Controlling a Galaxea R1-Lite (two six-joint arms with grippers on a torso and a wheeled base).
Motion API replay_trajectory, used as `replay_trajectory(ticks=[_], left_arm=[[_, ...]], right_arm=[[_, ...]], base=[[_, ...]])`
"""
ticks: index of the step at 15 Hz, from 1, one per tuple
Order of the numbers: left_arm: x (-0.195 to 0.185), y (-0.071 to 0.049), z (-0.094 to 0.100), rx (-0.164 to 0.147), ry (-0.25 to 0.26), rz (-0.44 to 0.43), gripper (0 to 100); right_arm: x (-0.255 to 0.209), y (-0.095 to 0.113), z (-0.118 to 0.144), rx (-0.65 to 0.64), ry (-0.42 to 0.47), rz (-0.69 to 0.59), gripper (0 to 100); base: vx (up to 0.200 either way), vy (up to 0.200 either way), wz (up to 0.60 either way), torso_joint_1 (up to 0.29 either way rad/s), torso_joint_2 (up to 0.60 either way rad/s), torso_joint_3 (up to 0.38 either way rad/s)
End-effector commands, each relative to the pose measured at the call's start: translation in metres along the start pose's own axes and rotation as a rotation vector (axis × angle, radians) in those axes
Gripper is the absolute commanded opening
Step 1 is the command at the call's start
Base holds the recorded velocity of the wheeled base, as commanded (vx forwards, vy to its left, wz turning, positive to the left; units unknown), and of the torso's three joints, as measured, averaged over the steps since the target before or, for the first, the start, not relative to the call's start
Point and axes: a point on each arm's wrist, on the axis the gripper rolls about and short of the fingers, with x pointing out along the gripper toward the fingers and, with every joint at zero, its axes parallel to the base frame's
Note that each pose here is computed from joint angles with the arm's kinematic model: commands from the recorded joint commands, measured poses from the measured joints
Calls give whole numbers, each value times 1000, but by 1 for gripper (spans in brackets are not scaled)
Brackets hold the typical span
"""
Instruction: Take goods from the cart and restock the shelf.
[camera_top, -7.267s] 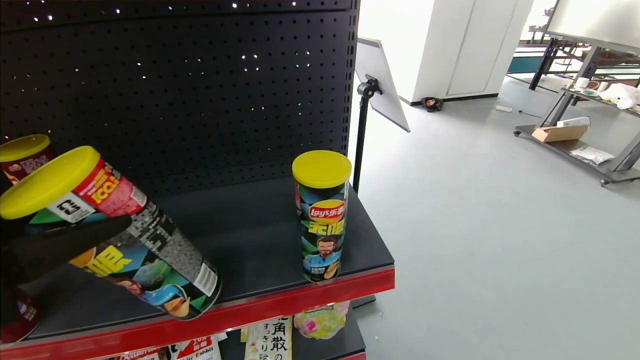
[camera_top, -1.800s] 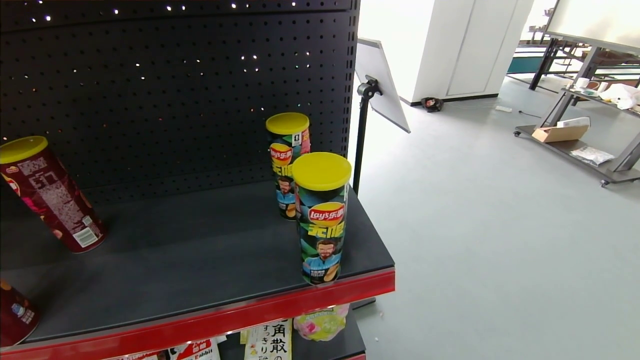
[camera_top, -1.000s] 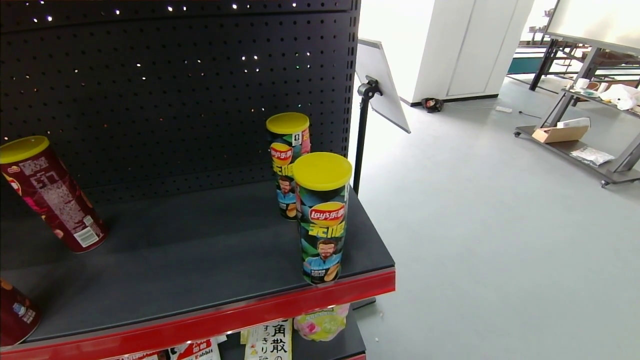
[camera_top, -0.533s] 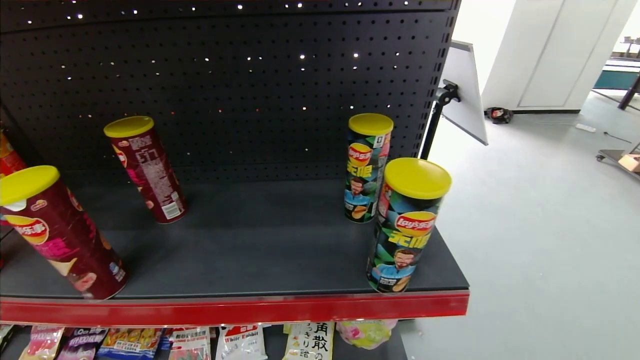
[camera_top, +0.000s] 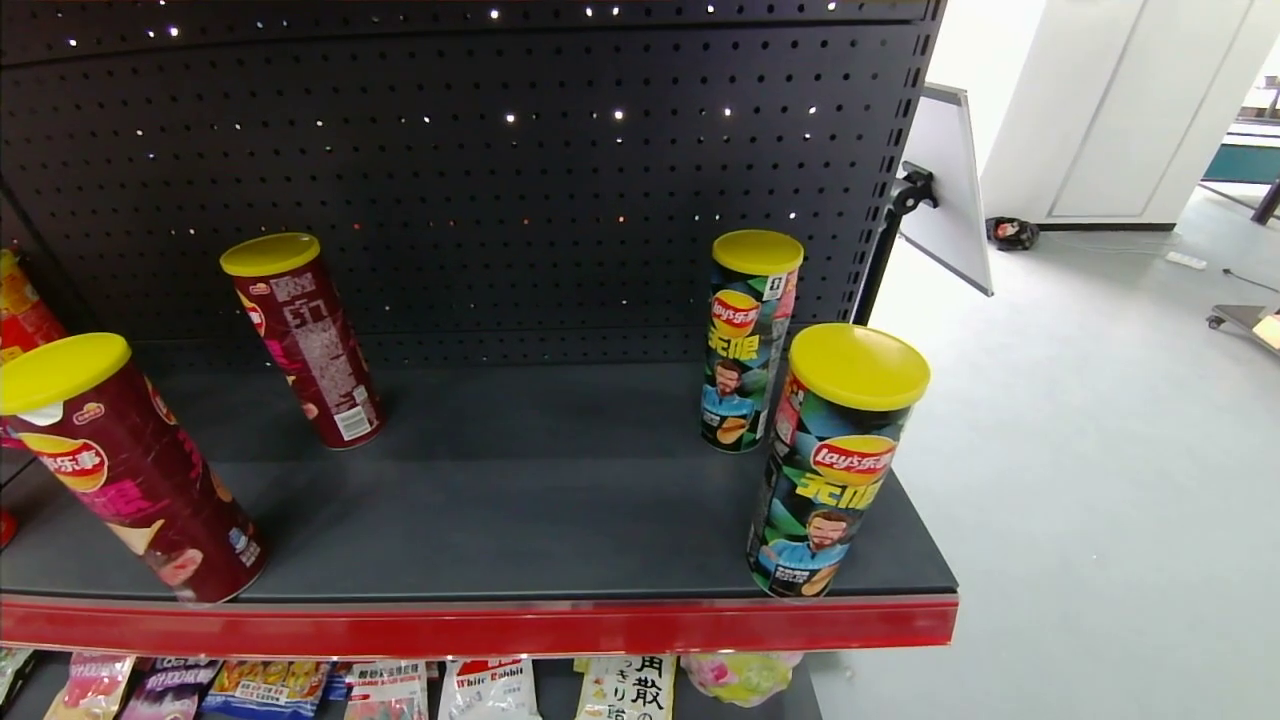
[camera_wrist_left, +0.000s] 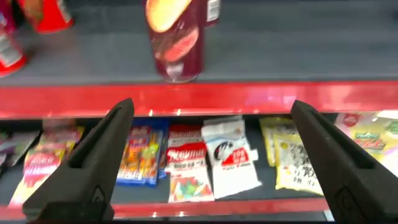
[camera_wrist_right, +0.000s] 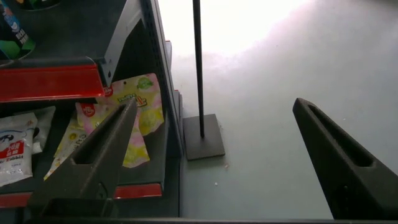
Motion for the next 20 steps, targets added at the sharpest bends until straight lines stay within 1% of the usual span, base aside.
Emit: replay_trajectory(ticks=[1, 10, 11, 12, 13, 14, 20], left_arm=[[0, 0, 1, -4, 0, 11, 100], [0, 0, 1, -4, -1, 11, 100], [-1, 1, 1, -1, -12, -12, 100], [-4, 2, 0, 5, -54, -87, 100], [-4, 2, -1, 7, -63, -67, 100], [-6, 2, -2, 5, -87, -64, 100], [-6, 2, -2, 4, -89, -64, 100]], right_arm=[[0, 0, 0, 0, 0, 0, 100], [0, 0, 0, 2, 0, 0, 100], [0, 0, 0, 2, 0, 0, 100], [0, 0, 0, 2, 0, 0, 100], [0, 0, 0, 2, 0, 0, 100], [0, 0, 0, 2, 0, -2, 100], [0, 0, 0, 3, 0, 0, 100]], base=[[0, 0, 0, 0, 0, 0], [0, 0, 0, 0, 0, 0], [0, 0, 0, 0, 0, 0], [0, 0, 0, 0, 0, 0], [0, 0, 0, 0, 0, 0], [0, 0, 0, 0, 0, 0], [0, 0, 0, 0, 0, 0]])
